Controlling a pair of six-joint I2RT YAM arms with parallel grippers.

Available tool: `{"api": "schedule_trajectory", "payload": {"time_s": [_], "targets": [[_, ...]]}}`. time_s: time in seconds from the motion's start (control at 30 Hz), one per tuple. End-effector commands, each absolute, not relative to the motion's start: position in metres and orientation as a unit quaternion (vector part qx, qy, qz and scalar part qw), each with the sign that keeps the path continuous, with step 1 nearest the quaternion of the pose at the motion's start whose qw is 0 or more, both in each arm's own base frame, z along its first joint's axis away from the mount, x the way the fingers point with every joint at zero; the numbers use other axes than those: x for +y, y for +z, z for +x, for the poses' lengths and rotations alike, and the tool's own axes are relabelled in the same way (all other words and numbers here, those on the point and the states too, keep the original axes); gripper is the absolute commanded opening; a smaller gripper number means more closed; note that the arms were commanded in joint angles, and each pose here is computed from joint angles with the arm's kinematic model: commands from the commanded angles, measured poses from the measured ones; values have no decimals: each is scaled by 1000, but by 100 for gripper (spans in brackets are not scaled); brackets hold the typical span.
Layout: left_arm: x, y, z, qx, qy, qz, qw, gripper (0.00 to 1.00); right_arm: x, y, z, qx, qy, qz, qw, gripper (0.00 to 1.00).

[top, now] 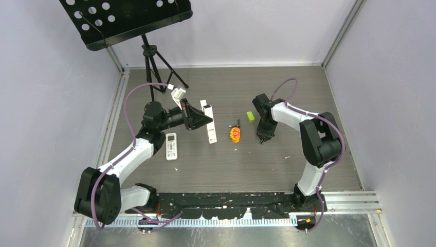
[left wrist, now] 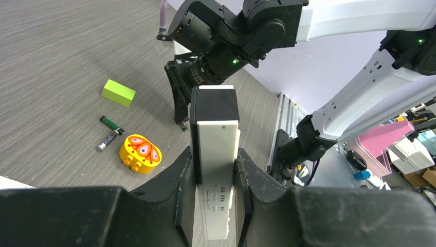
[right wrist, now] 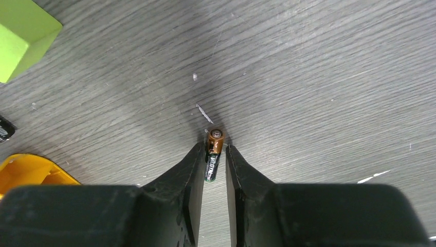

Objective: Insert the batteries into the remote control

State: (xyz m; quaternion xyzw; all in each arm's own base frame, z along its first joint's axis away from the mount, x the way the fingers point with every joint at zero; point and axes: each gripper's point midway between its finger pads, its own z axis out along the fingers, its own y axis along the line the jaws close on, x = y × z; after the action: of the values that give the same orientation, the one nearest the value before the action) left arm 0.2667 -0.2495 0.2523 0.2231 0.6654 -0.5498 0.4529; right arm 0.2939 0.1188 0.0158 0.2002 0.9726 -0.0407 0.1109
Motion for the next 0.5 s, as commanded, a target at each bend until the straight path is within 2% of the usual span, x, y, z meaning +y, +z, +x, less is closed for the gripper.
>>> {"api": "schedule_trajectory", "payload": {"time_s": [0.0, 0.1, 0.17, 0.23, 0.47], "targets": [[-250, 274, 271, 640, -549, 235, 484, 0, 112, 16, 293, 965, -55, 219, 131, 23], [-249, 275, 273, 646, -547, 226, 483, 0, 114, 17, 297, 964, -47, 221, 142, 11], [-250, 276, 276, 652, -544, 218, 481, 0, 122, 24, 303, 963, -30, 213, 162, 6], [-250, 278, 278, 655, -543, 210, 481, 0, 135, 44, 311, 961, -15, 190, 199, 4], [-257, 288, 285, 645, -576, 177, 470, 0, 212, 172, 324, 914, 64, 70, 395, 4]]}}
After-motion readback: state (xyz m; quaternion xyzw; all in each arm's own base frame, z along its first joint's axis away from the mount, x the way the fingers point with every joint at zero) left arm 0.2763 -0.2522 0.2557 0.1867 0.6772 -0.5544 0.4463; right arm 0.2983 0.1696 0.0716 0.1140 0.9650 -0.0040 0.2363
